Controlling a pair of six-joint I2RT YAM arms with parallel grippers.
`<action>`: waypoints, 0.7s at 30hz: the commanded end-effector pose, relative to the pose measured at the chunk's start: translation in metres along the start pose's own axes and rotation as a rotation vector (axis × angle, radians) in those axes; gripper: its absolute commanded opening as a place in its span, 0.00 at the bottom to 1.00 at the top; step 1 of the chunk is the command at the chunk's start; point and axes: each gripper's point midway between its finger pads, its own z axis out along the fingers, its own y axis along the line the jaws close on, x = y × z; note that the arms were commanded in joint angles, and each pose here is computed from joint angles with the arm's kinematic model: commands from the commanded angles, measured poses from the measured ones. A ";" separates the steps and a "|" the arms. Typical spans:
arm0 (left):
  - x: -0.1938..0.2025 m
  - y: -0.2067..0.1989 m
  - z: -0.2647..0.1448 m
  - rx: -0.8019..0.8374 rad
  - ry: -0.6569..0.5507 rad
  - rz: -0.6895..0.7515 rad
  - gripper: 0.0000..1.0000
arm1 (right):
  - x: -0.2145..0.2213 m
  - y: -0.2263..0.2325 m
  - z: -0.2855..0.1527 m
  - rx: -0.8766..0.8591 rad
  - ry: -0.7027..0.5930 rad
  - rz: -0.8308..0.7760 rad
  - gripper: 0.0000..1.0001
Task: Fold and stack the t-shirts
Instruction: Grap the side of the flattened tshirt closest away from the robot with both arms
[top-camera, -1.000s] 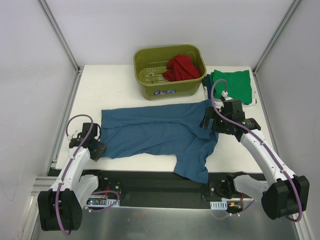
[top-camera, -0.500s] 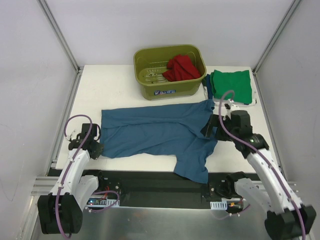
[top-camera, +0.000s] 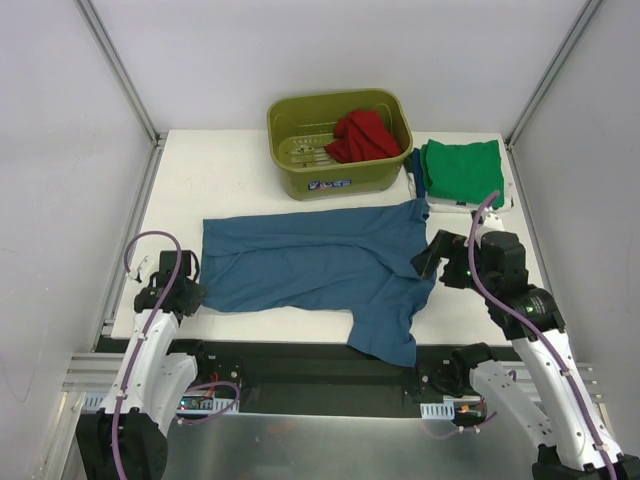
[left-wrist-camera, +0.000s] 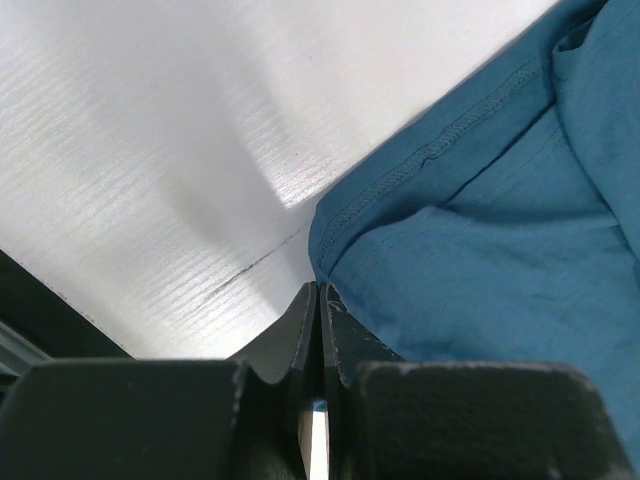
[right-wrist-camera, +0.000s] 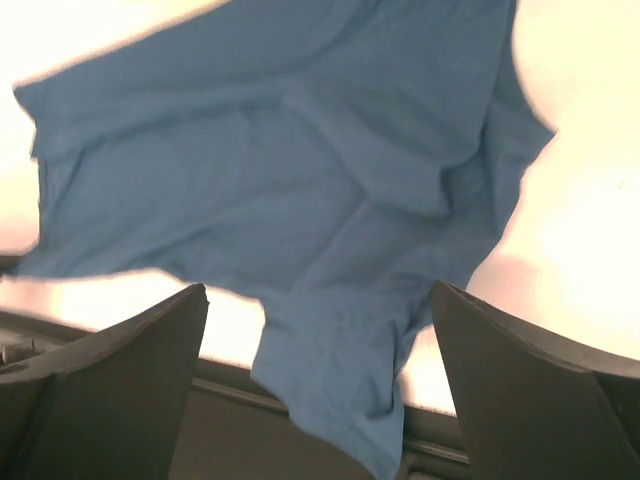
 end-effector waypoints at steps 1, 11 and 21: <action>0.002 0.000 0.003 0.019 0.001 0.018 0.00 | 0.043 0.003 -0.005 -0.021 0.180 -0.040 0.97; 0.009 0.005 0.011 0.004 0.019 0.024 0.00 | 0.154 0.001 -0.011 0.105 0.583 -0.334 0.98; 0.007 0.006 0.012 -0.019 0.022 0.037 0.00 | 0.231 0.003 -0.030 0.074 0.881 -0.392 0.97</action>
